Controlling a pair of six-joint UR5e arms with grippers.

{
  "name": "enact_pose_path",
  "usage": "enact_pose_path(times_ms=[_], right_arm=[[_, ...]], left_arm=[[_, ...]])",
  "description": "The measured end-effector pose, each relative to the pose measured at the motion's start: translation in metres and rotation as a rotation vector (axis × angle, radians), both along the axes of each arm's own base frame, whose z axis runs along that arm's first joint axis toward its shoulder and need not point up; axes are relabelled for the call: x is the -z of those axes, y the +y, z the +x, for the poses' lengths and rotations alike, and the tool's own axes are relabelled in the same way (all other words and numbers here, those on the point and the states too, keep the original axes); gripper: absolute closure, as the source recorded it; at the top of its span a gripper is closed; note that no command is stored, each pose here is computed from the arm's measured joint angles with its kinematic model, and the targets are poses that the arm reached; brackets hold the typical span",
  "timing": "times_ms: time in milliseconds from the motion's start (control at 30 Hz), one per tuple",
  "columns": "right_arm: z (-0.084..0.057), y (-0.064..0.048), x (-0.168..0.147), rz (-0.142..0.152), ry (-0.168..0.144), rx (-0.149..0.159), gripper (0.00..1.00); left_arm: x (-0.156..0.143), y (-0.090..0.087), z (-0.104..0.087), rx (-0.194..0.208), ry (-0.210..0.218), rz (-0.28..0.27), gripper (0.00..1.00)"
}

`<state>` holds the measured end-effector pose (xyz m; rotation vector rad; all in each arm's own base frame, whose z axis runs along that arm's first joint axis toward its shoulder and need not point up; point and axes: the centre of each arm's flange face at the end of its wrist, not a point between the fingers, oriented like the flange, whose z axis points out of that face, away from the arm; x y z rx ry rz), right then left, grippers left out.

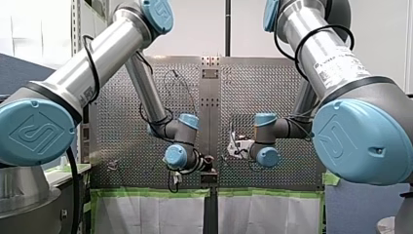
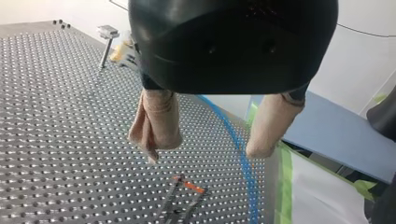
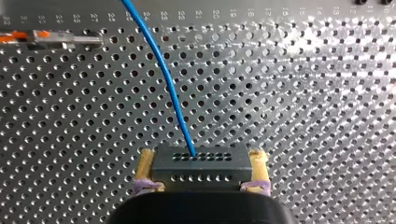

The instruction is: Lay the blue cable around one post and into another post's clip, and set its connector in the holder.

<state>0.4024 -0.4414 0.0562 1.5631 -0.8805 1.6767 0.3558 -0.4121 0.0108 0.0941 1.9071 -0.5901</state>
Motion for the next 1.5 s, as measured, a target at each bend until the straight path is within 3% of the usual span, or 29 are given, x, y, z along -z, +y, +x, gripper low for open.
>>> enact_pose_path(times_ms=[433, 833, 867, 900, 933, 1000, 1033, 1067, 1167, 1333, 1500], right_arm=[[0.002, 0.001, -0.003, 0.000, -0.008, -0.007, 1.00], [0.001, 0.001, -0.003, 0.008, -0.007, -0.004, 1.00], [0.000, 0.000, -0.002, 0.013, -0.008, -0.001, 1.00], [-0.001, 0.000, -0.002, 0.017, -0.008, 0.001, 1.00], [-0.002, -0.001, -0.002, 0.021, -0.008, 0.004, 1.00], [-0.005, -0.002, -0.001, 0.029, -0.007, 0.009, 1.00], [-0.006, -0.003, -0.001, 0.031, -0.007, 0.012, 1.00], [-0.007, -0.003, 0.000, 0.033, -0.006, 0.014, 1.00], [-0.010, -0.005, 0.000, 0.036, -0.005, 0.020, 1.00], [-0.015, -0.009, 0.001, 0.040, -0.005, 0.032, 1.00], [-0.025, -0.016, 0.007, 0.052, -0.001, 0.068, 1.00]], left_arm=[[0.039, -0.016, 0.009, 0.000, -0.039, -0.044, 0.00], [0.029, -0.021, 0.039, -0.104, -0.152, -0.132, 0.00], [0.029, -0.021, 0.040, -0.111, -0.158, -0.134, 0.10], [0.028, -0.020, 0.041, -0.120, -0.167, -0.138, 0.36], [0.027, -0.020, 0.042, -0.127, -0.174, -0.140, 0.36], [0.026, -0.020, 0.043, -0.141, -0.193, -0.141, 0.75], [0.025, -0.020, 0.044, -0.146, -0.201, -0.140, 0.75], [0.024, -0.021, 0.044, -0.151, -0.210, -0.139, 0.97], [0.022, -0.023, 0.045, -0.153, -0.239, -0.134, 1.00], [0.017, -0.030, 0.047, -0.121, -0.291, -0.136, 1.00], [0.015, -0.030, 0.050, -0.142, -0.336, -0.130, 0.98]])
